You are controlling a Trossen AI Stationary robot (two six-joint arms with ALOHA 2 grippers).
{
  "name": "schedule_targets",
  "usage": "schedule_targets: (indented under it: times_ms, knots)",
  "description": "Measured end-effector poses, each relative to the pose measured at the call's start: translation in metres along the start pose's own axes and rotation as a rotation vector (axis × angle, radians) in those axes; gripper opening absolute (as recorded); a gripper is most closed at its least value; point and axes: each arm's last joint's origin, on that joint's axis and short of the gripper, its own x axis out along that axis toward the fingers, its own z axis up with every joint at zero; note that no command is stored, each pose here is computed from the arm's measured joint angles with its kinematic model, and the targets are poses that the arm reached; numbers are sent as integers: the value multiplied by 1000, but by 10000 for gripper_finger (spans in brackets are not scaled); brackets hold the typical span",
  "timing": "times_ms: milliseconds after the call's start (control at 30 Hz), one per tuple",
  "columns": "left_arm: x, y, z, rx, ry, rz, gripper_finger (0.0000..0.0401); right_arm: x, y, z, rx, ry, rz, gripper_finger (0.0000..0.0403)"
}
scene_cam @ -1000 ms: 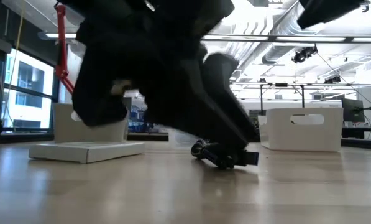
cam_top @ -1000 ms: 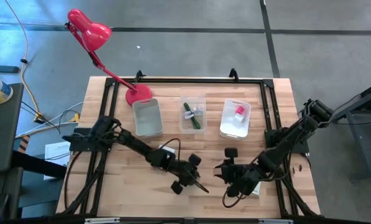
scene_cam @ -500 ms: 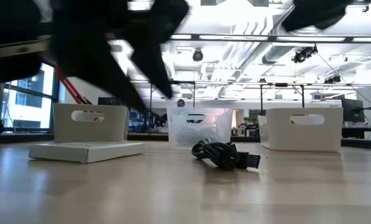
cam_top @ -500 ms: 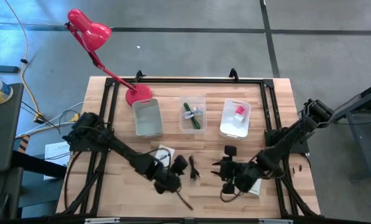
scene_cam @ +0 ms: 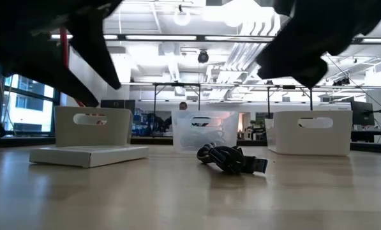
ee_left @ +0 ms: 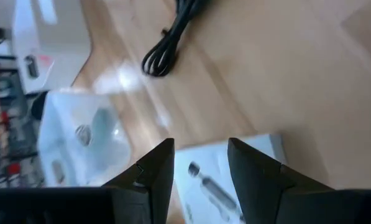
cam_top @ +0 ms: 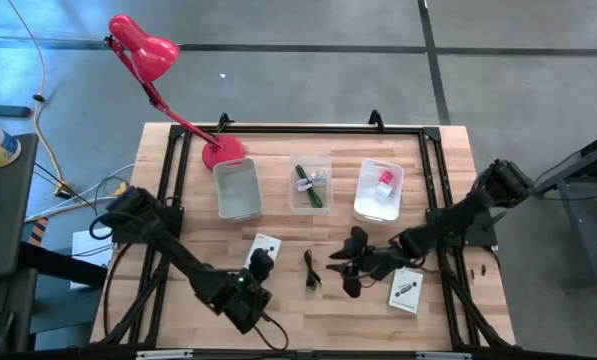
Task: Pick and place items into bin
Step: Put the black USB cable into the transparent bin
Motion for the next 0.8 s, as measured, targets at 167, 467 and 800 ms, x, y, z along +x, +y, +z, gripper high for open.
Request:
schedule_targets:
  times_ms: [167,467,800]
  knots:
    - [-6,-4,-7,-20,47,60,138,29,15,9,-80,80,17,124]
    - [-13,-10,-14,-43,88,67,138,66,20,26,-53,324,-209,132]
    - [-21,-17,-14,-34,63,117,138,76,13,52,79,333,-233,199]
